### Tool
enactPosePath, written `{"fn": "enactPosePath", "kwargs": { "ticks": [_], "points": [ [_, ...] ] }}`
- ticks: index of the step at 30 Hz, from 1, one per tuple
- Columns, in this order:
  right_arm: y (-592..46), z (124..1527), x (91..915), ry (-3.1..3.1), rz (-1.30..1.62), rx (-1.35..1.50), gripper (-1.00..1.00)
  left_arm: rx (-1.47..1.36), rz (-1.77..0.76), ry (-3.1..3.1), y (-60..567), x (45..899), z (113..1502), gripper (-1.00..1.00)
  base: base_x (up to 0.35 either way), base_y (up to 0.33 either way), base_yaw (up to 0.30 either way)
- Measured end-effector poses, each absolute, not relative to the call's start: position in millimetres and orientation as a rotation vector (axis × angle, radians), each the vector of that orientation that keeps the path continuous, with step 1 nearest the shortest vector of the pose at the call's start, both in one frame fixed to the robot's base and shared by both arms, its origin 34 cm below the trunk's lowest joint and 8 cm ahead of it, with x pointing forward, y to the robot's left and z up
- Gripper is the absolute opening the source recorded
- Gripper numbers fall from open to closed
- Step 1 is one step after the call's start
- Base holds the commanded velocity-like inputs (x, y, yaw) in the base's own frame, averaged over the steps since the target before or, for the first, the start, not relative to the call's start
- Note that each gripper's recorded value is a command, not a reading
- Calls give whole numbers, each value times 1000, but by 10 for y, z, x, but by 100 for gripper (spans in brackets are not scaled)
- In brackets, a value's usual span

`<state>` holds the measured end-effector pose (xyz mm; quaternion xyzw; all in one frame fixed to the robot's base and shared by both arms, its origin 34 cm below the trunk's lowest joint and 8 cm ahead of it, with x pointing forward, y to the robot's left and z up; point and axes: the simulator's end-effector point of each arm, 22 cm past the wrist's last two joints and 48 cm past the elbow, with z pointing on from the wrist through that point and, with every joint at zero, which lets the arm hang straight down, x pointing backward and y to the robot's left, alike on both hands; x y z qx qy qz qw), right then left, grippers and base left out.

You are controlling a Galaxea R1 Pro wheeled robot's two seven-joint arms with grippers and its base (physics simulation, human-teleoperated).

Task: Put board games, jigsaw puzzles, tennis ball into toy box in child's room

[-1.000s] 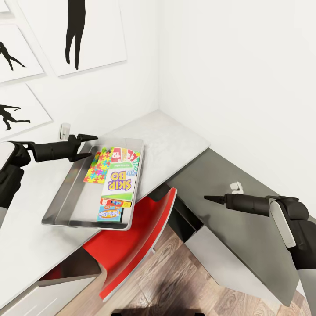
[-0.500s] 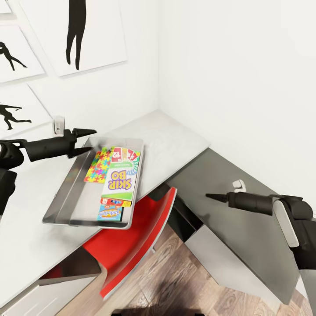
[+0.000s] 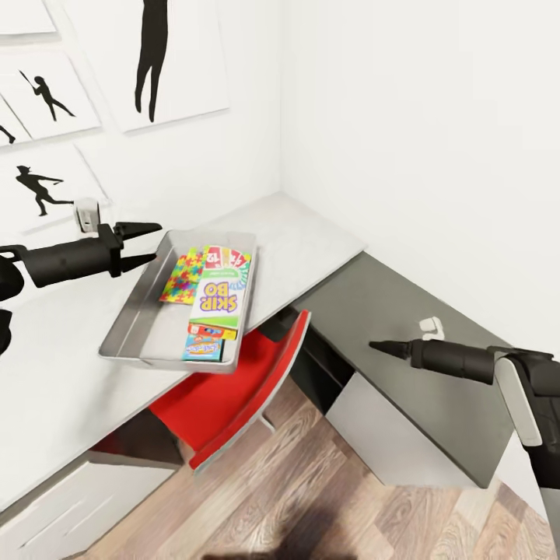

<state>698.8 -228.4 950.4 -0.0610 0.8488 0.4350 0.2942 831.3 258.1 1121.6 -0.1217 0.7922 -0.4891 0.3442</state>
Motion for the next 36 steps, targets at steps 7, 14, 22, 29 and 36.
{"fn": "enactPosePath", "kwargs": {
  "ticks": [7,14,22,29,36],
  "points": [
    [-2289,9531,6981,2255,1154,-165,100,-279,-1280,2038,2522,8257,11342,100,-74,0,21],
    [-2308,9604,7052,2237,1142,-167,100,-241,-1329,2016,2409,8136,11459,100,-22,0,179],
    [-2360,10054,7566,2143,1072,-196,100,-297,-1331,1981,2653,8034,11452,100,-6,0,266],
    [-2127,10595,8113,2034,1062,-230,100,-445,-1298,1909,3299,7845,11355,100,-1,0,292],
    [-1921,10805,8526,2013,1051,-196,100,-526,-1254,1867,3812,7597,11300,100,0,0,297]
  ]
}}
